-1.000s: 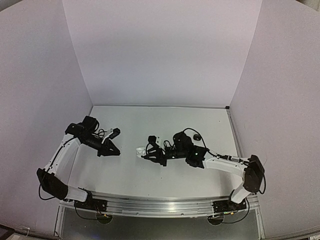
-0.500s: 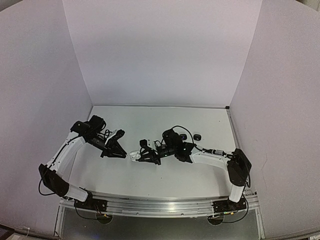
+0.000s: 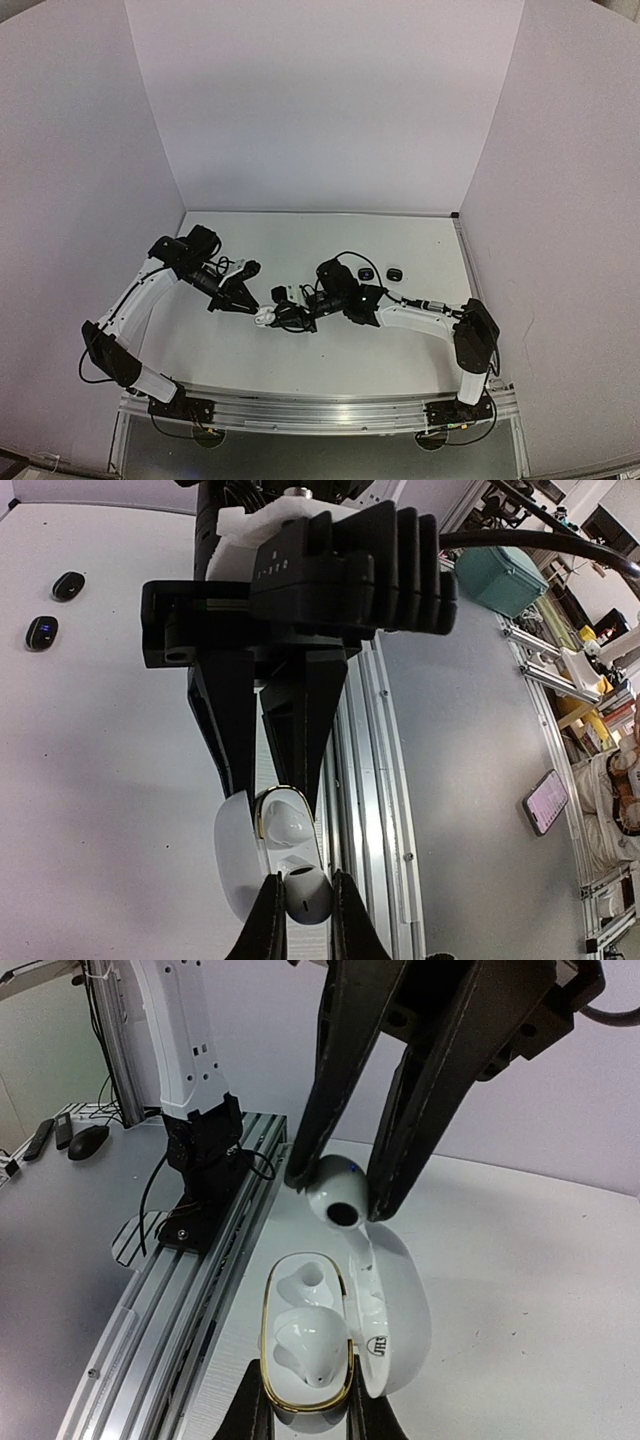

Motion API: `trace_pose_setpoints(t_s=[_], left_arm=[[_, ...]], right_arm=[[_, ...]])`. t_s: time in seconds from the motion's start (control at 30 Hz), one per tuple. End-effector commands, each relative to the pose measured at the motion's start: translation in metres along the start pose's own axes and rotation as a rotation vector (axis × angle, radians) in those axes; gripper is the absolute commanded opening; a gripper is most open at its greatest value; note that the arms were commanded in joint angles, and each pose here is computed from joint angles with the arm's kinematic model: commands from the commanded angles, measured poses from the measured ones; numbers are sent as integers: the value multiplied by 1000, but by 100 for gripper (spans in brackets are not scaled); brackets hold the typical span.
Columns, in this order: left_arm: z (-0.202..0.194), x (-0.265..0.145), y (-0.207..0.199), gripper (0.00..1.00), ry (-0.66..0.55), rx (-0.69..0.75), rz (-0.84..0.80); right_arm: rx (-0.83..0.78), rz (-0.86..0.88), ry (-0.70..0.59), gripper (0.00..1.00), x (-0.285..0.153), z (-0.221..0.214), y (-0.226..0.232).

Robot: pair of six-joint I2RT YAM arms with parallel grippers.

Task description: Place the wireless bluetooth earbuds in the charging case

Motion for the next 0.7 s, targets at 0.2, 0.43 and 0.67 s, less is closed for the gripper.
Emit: trace_pose_setpoints(t_s=[0.2,0.43,0.67], left_arm=[[-18,-3,-38,0,211,-288,-95],[-23,6,-39,0,267,-278,-106],[-27,14,-36,0,323,-282,-106]], right_arm=[[-46,-12,2,0,4,7,-5],[-35,-16,4,0,4,7,-5],[-41,-18,2,0,5,9,-4]])
Point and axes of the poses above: each gripper's point midway between its finger pads, its own x axis out along the fingers, its own y axis along the line the jaws close on, z = x × y, the point moved 10 cm from there along -x, back along the fingers, and after that the axes turned 4 degrees about -x, right-handed, at the moved point
